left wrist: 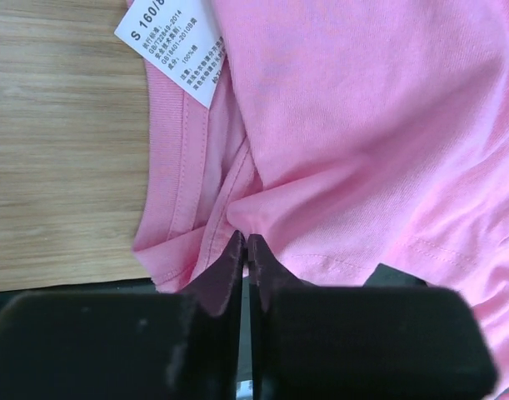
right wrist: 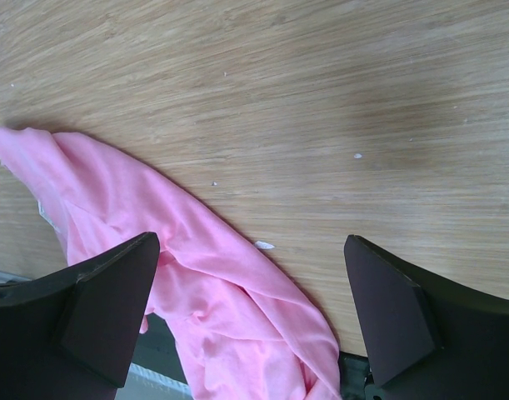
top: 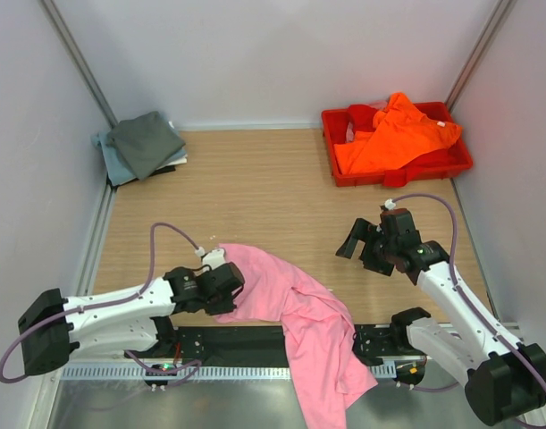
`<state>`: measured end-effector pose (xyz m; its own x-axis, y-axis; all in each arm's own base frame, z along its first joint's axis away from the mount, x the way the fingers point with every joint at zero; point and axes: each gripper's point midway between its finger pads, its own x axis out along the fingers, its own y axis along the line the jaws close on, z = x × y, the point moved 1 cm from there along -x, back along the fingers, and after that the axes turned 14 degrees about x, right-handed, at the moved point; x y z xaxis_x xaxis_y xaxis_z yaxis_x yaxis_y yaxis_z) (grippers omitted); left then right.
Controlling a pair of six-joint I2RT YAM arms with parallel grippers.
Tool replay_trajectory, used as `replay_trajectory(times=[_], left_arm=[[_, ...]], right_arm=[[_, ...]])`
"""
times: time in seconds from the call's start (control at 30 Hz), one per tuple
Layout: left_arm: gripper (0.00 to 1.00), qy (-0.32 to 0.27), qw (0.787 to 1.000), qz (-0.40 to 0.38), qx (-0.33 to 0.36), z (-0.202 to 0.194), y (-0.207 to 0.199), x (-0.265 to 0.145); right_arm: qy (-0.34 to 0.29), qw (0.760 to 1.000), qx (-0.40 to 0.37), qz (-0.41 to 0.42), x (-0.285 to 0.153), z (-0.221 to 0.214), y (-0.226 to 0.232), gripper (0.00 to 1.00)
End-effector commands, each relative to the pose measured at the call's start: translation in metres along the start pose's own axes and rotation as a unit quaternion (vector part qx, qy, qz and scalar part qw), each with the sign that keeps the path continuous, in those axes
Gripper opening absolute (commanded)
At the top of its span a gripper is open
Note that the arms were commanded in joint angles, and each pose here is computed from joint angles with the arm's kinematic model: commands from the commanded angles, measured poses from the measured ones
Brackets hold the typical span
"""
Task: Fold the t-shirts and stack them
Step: Flatten the tshirt out
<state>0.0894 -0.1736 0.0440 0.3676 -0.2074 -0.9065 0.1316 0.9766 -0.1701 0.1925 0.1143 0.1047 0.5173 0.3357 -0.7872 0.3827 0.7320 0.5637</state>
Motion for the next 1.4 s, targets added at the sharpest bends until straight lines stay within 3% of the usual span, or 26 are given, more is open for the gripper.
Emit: replay_trajectory(times=[0.0,0.1,0.13,0.2,0.3,0.4,0.43,0.53,0.67,0.83,1.03,1.23,1.37], left_arm=[[0.00,-0.039,0.999,-0.019,0.006,0.024,-0.018,-0.010],[0.00,-0.067,0.997,0.001,0.029,0.047,-0.019,-0.031],[0.00,-0.108,0.994,0.002,0.027,0.074,-0.028,-0.051],[0.00,-0.123,0.990,0.032,0.065,0.092,-0.021,-0.071],[0.00,-0.171,0.982,0.032,0.076,0.156,-0.028,-0.117],[0.00,-0.173,0.984,0.035,0.040,0.203,-0.005,-0.127],[0.00,-0.198,0.979,0.049,0.026,0.231,0.015,-0.146],[0.00,-0.212,0.974,0.078,0.005,0.264,0.045,-0.174],[0.00,-0.214,0.971,0.103,-0.019,0.268,0.076,-0.180],[0.00,-0.152,0.978,0.127,-0.063,0.244,0.125,-0.147],[0.00,-0.113,0.978,0.130,-0.117,0.233,0.166,-0.124],[0.00,-0.115,0.968,0.168,-0.150,0.232,0.192,-0.125],[0.00,-0.095,0.963,0.180,-0.176,0.228,0.208,-0.117]], right_arm=[[-0.011,1.000,-0.011,0.008,0.000,0.004,0.004,1.00],[-0.011,1.000,-0.010,0.009,-0.001,0.005,0.005,1.00],[-0.012,1.000,-0.010,0.014,-0.002,0.006,0.009,1.00],[-0.011,1.000,-0.011,0.022,-0.004,0.007,0.015,1.00],[-0.018,0.999,-0.016,0.037,-0.012,0.016,0.029,1.00],[-0.017,0.999,-0.021,0.042,-0.017,0.019,0.037,1.00],[-0.021,0.998,-0.021,0.048,-0.021,0.023,0.043,1.00],[-0.021,0.998,-0.029,0.052,-0.027,0.026,0.050,1.00],[-0.014,0.998,-0.033,0.052,-0.029,0.023,0.049,1.00],[0.035,0.996,-0.048,0.072,-0.025,-0.004,0.052,1.00],[0.089,0.984,-0.143,0.059,-0.035,-0.053,0.062,0.93],[0.091,0.973,-0.212,-0.006,-0.047,-0.098,0.044,0.79],[0.097,0.966,-0.238,-0.016,-0.058,-0.124,0.028,0.65]])
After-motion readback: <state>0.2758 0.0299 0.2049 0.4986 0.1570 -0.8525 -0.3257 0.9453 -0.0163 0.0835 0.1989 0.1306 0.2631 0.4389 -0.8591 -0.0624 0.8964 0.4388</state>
